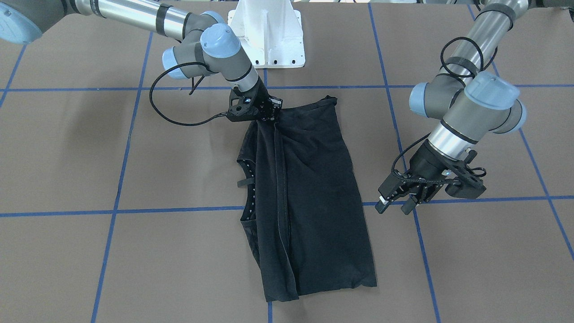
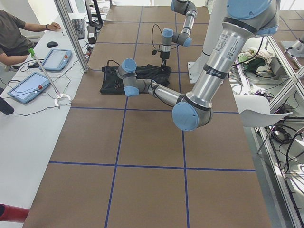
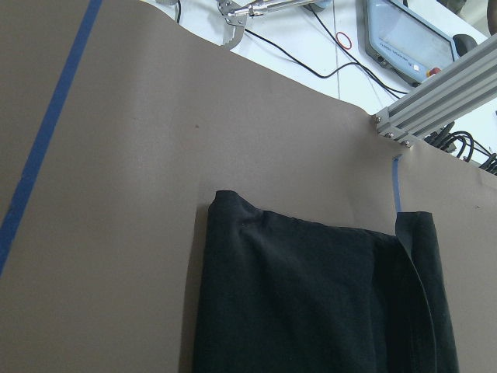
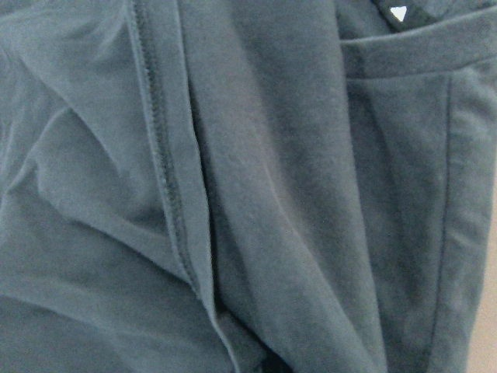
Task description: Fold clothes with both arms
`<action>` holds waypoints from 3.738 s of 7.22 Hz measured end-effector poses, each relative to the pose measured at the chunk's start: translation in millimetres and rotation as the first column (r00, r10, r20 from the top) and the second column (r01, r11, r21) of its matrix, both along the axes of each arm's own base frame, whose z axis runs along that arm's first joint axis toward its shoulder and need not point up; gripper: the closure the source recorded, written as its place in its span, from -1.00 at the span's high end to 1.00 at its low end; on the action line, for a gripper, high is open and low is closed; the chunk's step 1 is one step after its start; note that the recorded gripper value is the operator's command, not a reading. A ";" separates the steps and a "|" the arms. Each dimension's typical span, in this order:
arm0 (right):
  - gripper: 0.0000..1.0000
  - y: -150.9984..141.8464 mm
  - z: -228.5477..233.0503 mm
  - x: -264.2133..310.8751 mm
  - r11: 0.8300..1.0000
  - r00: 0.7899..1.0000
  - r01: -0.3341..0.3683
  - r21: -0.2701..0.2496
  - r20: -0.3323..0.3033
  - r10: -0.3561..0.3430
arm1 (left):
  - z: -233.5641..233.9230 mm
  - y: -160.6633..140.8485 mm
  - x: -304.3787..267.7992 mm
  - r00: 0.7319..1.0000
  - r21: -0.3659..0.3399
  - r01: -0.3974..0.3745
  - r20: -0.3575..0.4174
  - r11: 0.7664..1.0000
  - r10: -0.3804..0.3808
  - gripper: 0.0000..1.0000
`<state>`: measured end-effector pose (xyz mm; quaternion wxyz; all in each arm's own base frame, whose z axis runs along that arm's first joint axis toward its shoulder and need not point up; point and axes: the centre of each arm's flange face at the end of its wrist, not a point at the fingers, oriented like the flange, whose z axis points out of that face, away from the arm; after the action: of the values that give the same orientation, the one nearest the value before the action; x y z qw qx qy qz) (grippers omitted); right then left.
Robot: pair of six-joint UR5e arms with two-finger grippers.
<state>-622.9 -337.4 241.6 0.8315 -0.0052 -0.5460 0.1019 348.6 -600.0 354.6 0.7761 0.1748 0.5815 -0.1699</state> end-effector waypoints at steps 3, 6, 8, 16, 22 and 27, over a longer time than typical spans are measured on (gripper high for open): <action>1.00 -8.1 -27.7 39.9 1.000 0.997 0.019 -0.021 0.080 -0.017 | -6.9 8.4 0.7 0.999 -0.003 -0.038 -0.020 0.999 0.038 0.98; 1.00 3.3 -18.7 74.6 0.996 0.995 0.001 -0.090 0.100 0.008 | -18.8 60.3 5.6 0.989 -0.055 -0.116 -0.102 0.992 0.110 0.98; 1.00 -1.8 -2.0 56.7 0.993 0.998 -0.030 -0.118 0.059 0.038 | -17.7 70.8 7.6 0.987 -0.071 -0.125 -0.114 0.990 0.116 0.98; 1.00 -5.0 13.7 14.3 0.990 0.999 -0.032 -0.137 -0.003 0.032 | -14.6 71.8 8.1 0.988 -0.077 -0.120 -0.111 0.990 0.112 0.98; -0.90 7.1 18.0 8.0 0.989 1.000 -0.013 -0.149 -0.010 0.012 | -15.2 74.2 11.7 0.987 -0.075 -0.123 -0.111 0.990 0.114 0.98; -1.00 7.6 9.5 10.8 0.985 1.000 -0.022 -0.169 0.012 0.024 | -13.9 76.2 15.8 0.987 -0.076 -0.128 -0.108 0.989 0.119 0.97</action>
<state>-612.2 -329.8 251.1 0.8230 -0.0700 -0.5413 0.1573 364.4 -523.9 340.7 0.7606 0.0971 0.6231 -0.1543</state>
